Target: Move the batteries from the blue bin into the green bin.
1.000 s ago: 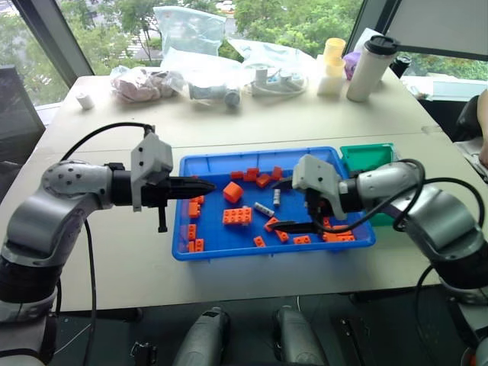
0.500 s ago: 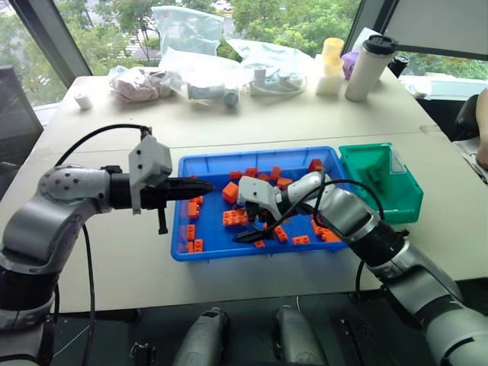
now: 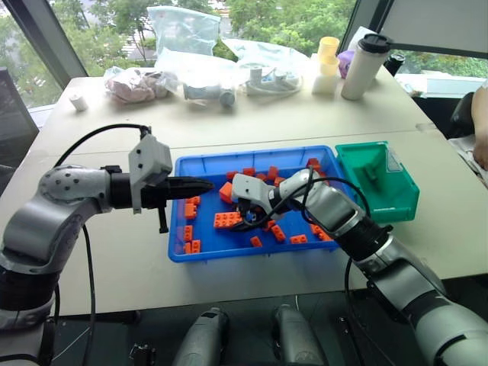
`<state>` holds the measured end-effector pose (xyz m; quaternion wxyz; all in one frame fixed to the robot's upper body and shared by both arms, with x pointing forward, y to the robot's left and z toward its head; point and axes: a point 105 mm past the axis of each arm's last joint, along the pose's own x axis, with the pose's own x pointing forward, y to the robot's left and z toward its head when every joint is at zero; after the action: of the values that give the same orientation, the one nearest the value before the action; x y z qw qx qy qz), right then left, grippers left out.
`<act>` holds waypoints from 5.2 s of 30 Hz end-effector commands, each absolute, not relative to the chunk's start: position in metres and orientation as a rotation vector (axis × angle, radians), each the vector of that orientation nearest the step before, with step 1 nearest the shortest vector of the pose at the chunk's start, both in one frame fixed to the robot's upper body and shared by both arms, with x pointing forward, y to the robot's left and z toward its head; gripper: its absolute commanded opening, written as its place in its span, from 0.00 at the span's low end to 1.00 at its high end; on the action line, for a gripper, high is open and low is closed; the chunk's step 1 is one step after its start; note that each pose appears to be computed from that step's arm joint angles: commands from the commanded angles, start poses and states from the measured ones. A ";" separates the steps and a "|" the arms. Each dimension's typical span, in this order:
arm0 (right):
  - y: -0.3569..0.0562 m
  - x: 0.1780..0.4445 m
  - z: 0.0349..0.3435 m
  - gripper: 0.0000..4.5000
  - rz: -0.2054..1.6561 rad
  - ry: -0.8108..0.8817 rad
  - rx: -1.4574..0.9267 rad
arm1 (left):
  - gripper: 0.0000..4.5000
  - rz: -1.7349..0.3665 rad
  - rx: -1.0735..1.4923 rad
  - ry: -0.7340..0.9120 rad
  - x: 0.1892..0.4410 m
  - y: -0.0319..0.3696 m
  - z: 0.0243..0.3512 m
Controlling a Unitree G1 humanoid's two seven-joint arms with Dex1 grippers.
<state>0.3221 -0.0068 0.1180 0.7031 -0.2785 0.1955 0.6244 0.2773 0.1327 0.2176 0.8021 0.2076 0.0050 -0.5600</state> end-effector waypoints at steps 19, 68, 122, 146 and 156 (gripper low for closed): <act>-0.047 0.344 0.194 0.50 1.229 0.191 -0.789 | 0.00 -1.202 0.482 -0.048 0.277 0.129 0.225; -0.077 0.328 0.143 0.98 1.136 0.379 -0.536 | 0.00 -1.239 0.490 -0.084 0.285 0.117 0.225; -0.107 0.331 0.165 0.99 0.824 0.388 -0.449 | 0.00 -1.263 0.480 -0.088 0.283 0.110 0.222; -0.074 0.352 0.116 0.24 0.749 0.520 -0.371 | 0.00 -1.234 0.490 -0.082 0.285 0.113 0.220; -0.129 0.368 0.210 0.01 0.554 0.264 -0.356 | 0.00 -1.243 0.476 -0.074 0.283 0.113 0.220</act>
<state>0.3608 -0.1079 0.1536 0.9084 -0.1811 0.2101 0.3129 0.2871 0.1122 0.2074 0.7876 0.2107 -0.0116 -0.5789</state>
